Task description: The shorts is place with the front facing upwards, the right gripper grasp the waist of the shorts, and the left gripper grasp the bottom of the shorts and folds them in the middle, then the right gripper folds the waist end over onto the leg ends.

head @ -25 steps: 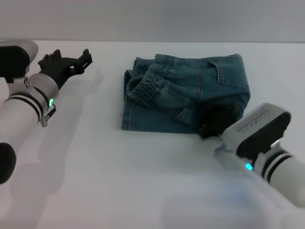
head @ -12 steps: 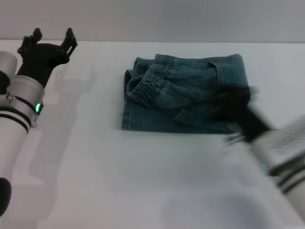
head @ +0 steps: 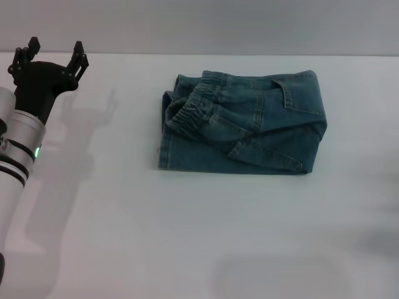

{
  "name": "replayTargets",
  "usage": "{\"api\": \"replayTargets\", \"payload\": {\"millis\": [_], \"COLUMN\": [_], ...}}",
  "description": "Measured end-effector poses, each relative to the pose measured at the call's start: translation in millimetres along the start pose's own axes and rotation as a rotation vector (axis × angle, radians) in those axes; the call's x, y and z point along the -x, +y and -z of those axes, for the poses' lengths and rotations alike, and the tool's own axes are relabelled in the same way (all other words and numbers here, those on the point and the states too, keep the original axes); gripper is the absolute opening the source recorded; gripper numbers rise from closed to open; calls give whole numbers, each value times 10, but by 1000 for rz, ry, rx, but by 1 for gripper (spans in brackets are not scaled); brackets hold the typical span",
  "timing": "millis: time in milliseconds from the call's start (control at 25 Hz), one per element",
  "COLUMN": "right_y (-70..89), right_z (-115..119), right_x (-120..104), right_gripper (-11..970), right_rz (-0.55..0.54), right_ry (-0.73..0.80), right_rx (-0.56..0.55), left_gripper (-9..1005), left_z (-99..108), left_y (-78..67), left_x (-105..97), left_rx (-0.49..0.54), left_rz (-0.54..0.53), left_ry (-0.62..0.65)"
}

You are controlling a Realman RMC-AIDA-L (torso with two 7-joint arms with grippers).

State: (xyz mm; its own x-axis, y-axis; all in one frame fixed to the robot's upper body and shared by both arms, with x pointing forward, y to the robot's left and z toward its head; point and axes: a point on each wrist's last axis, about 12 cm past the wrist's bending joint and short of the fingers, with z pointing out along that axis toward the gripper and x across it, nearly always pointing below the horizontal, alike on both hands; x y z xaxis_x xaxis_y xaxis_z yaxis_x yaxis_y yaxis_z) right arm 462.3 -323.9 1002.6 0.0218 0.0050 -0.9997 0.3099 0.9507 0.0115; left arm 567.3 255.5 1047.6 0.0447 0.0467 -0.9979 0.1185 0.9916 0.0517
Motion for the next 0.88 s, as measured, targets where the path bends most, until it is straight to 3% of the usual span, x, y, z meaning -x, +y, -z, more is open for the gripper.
{"api": "replayTargets", "payload": {"millis": [680, 880], "right_y": [15, 17], "right_z": [80, 86], "right_x": [-42, -54], "right_gripper": [805, 805], "right_rz": [23, 34], "right_ry": [9, 13], "right_rx": [27, 39], "left_gripper": [827, 827], "left_z": [43, 52], "left_y": [-39, -45], "left_x": [-42, -38], "left_rx": [-21, -24], "left_rz": [-13, -11], "left_ry": [7, -1]}}
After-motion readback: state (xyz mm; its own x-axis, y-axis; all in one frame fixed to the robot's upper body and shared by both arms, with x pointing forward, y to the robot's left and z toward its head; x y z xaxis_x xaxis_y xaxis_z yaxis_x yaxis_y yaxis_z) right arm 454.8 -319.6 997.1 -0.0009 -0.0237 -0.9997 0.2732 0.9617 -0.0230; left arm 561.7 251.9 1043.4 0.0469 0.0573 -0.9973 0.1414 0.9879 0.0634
